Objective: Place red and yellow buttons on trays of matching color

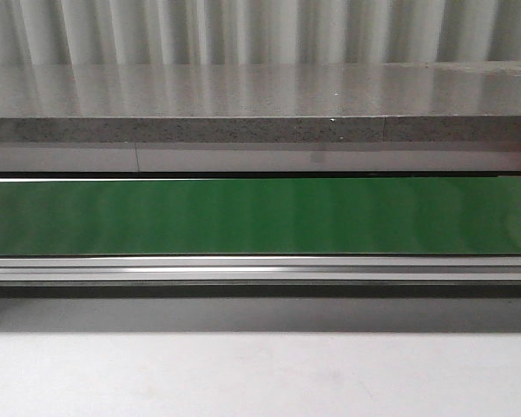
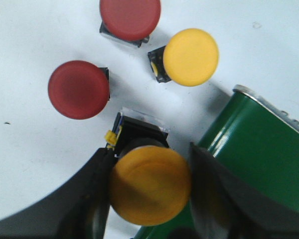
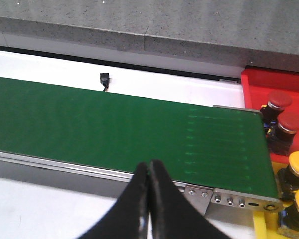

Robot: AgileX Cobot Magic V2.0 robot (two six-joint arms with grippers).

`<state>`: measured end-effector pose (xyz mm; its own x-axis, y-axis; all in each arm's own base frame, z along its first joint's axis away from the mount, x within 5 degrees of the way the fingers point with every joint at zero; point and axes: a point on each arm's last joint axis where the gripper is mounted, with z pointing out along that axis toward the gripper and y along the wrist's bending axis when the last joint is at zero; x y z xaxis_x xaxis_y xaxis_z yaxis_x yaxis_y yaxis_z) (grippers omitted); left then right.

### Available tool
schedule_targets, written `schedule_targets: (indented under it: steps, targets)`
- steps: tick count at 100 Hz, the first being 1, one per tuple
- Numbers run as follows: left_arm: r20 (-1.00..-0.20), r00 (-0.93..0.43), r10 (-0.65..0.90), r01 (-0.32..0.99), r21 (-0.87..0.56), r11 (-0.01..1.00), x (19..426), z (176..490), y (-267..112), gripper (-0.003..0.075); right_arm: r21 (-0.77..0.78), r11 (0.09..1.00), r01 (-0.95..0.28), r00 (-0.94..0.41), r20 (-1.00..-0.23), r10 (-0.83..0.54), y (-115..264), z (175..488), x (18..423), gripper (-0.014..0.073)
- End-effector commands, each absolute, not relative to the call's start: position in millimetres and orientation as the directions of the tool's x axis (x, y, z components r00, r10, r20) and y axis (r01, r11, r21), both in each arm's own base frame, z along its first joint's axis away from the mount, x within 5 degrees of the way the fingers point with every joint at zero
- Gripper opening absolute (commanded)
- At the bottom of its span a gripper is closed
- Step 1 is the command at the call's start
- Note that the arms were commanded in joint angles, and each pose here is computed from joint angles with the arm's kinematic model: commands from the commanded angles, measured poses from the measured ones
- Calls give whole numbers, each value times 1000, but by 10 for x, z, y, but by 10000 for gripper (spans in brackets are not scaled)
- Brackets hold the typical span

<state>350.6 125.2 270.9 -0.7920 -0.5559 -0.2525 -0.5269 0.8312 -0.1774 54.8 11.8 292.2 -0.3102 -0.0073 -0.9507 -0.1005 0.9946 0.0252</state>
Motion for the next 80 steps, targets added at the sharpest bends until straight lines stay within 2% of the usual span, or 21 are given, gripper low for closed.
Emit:
schedule_targets:
  steps: [1,25,64,80]
  targets:
    - [-378,-769,-516,-479,-196,856,3352,3149,1190,116,12,996,-88,-233,-972,-9,104,3051,562,-66]
    - [-475,-763,-437,-396,-191,898,3003,3438,917,116,12,996,-88,-234,-972,-9,105,3051,562,-66]
    - [-455,-832,-317,-251,-199,947,3011,3327,439,116,12,996,-88,-234,-972,-9,105,3050,562,-66]
    - [-397,-867,-301,-236,-203,950,3125,3157,362,117,12,996,-88,-234,-972,-9,105,3050,562,-66]
